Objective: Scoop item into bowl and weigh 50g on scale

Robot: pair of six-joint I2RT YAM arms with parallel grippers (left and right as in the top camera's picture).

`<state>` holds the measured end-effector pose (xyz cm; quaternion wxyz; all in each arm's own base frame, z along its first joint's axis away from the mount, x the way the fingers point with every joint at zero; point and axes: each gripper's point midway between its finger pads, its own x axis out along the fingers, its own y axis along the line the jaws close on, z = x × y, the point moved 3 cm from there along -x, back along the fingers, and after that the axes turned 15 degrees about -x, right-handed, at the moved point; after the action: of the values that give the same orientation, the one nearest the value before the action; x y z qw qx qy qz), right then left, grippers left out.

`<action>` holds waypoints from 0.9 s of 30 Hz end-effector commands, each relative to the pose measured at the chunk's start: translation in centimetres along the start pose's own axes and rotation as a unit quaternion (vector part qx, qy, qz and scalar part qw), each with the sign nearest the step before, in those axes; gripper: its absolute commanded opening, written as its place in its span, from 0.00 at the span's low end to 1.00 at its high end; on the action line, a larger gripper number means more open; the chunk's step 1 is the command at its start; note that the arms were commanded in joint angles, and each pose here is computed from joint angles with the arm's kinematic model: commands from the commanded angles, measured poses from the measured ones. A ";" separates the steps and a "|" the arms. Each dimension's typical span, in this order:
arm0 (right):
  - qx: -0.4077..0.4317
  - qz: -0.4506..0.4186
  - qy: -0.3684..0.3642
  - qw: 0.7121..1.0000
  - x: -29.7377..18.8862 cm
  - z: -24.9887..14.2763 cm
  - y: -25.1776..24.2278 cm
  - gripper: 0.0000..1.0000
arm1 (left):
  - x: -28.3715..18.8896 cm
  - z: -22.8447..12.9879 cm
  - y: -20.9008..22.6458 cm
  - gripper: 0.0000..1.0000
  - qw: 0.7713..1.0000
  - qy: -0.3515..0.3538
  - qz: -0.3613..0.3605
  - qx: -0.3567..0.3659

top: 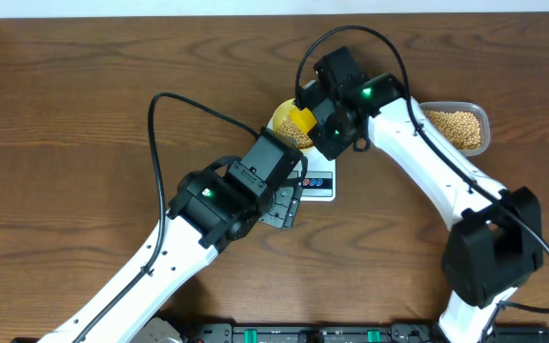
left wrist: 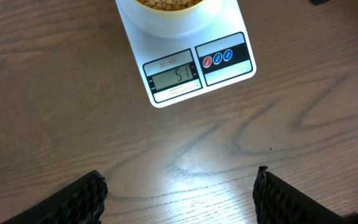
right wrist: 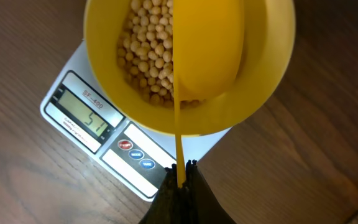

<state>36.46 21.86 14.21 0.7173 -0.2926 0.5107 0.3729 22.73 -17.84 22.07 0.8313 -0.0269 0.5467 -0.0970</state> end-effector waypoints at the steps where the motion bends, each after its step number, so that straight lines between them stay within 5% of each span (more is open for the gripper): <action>1: 0.003 0.001 0.008 1.000 0.6 -0.1 0.3 0.01 | -0.4 0.5 -0.2 0.78 1.000 -0.006 -0.004 0.002; 27: 0.005 0.015 0.009 1.000 0.8 0.3 1.8 0.01 | -0.4 0.5 -0.2 0.78 1.000 -0.006 -0.004 0.002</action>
<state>35.65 23.04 13.98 0.7123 -0.2931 0.5135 0.3782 22.73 -17.84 22.07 0.8313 -0.0269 0.5467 -0.0970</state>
